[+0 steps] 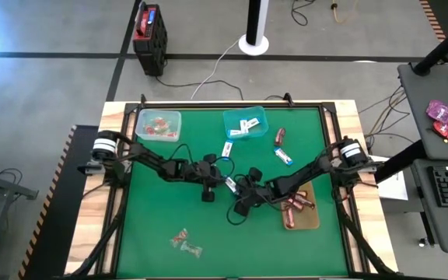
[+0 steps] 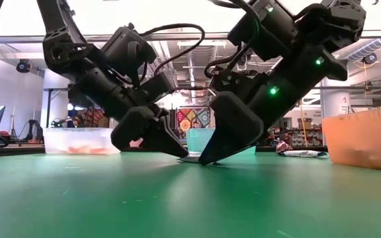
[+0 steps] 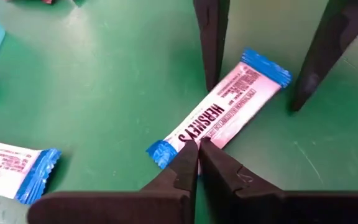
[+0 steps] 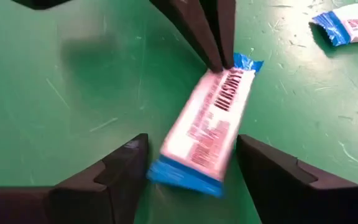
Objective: Sort candy by brand, put in halloween buckets
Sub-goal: Put the white chocolate into the light blue bin
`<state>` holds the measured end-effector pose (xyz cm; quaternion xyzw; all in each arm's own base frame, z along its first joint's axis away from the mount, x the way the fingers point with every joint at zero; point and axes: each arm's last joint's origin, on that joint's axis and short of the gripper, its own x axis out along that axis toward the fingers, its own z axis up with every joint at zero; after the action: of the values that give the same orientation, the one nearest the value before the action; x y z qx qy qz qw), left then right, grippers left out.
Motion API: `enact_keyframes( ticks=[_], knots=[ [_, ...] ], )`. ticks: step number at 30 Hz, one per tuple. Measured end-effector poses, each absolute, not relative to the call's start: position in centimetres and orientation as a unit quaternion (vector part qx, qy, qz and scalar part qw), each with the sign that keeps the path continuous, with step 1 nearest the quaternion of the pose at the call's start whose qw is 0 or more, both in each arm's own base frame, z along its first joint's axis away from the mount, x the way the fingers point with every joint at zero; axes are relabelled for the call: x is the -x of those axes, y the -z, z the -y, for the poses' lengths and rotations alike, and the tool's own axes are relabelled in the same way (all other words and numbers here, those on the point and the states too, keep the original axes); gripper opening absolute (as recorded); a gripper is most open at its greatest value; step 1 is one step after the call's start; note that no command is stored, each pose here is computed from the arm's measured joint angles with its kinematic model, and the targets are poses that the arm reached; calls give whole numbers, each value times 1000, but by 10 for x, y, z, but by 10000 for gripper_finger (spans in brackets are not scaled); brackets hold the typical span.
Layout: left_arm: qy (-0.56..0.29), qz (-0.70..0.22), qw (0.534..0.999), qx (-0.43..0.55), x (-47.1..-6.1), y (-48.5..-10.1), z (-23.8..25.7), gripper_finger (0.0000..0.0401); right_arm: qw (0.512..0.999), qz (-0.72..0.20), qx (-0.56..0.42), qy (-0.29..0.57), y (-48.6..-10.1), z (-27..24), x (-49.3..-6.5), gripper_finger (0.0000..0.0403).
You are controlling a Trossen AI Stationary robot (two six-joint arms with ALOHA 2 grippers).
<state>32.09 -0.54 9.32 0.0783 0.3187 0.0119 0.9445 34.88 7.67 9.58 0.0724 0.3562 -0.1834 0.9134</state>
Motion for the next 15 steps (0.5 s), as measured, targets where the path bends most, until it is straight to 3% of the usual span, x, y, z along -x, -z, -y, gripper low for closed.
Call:
enact_keyframes(
  ticks=[6, 15],
  knots=[
    [-14, -320, 945, -71, -322, -91, 5, 1, 912, -357, -69, 189, -93, -76, -349, 203],
    [-15, -326, 943, -61, -320, -89, 5, 0, 913, -356, -66, 187, -92, -76, -349, 79]
  ],
)
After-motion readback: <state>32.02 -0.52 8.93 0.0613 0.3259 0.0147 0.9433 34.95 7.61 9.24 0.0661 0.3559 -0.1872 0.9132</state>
